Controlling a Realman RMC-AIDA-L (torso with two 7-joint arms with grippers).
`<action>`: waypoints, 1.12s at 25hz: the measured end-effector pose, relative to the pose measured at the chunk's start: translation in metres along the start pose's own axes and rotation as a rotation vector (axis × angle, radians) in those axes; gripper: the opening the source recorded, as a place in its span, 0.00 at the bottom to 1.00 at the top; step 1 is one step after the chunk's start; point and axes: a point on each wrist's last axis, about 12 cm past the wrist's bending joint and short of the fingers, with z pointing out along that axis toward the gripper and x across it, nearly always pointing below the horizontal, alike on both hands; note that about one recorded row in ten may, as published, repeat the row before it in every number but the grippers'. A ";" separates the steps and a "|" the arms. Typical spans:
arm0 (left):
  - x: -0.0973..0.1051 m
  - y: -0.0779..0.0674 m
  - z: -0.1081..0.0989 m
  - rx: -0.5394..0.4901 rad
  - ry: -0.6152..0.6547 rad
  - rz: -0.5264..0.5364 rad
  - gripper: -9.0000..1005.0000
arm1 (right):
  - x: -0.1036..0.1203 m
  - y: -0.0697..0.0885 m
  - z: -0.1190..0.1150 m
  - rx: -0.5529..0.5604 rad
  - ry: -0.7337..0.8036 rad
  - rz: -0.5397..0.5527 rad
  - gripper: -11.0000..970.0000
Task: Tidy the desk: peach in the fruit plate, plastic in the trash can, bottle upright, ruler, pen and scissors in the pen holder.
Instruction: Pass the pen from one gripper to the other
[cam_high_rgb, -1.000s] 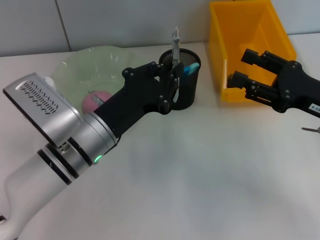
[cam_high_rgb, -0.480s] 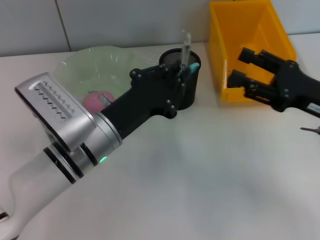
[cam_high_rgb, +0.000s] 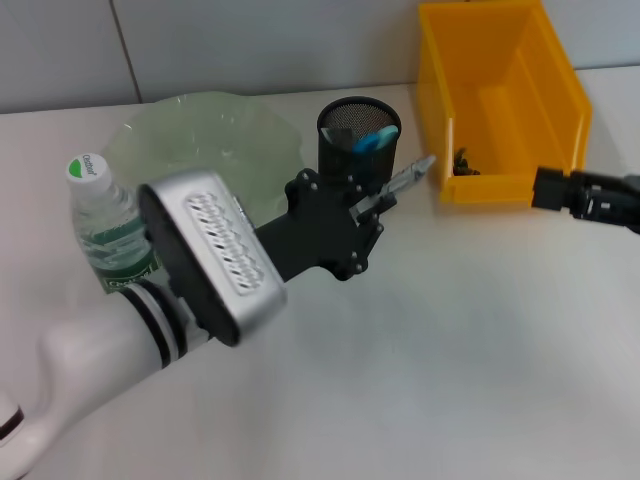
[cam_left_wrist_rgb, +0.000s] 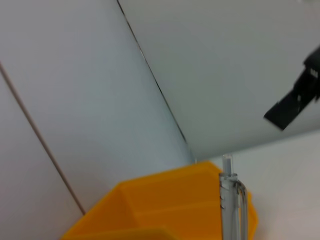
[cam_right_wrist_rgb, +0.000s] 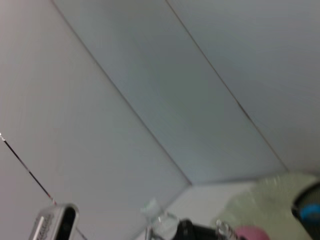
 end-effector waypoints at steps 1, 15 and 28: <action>0.001 0.000 0.002 -0.001 0.036 0.062 0.15 | -0.002 -0.001 -0.002 0.022 0.051 0.042 0.77; -0.010 -0.007 0.001 -0.018 0.078 0.378 0.15 | -0.024 -0.008 0.004 0.130 0.243 0.164 0.77; -0.037 -0.026 0.015 0.026 0.253 0.621 0.15 | -0.033 -0.014 0.020 0.186 0.231 0.199 0.77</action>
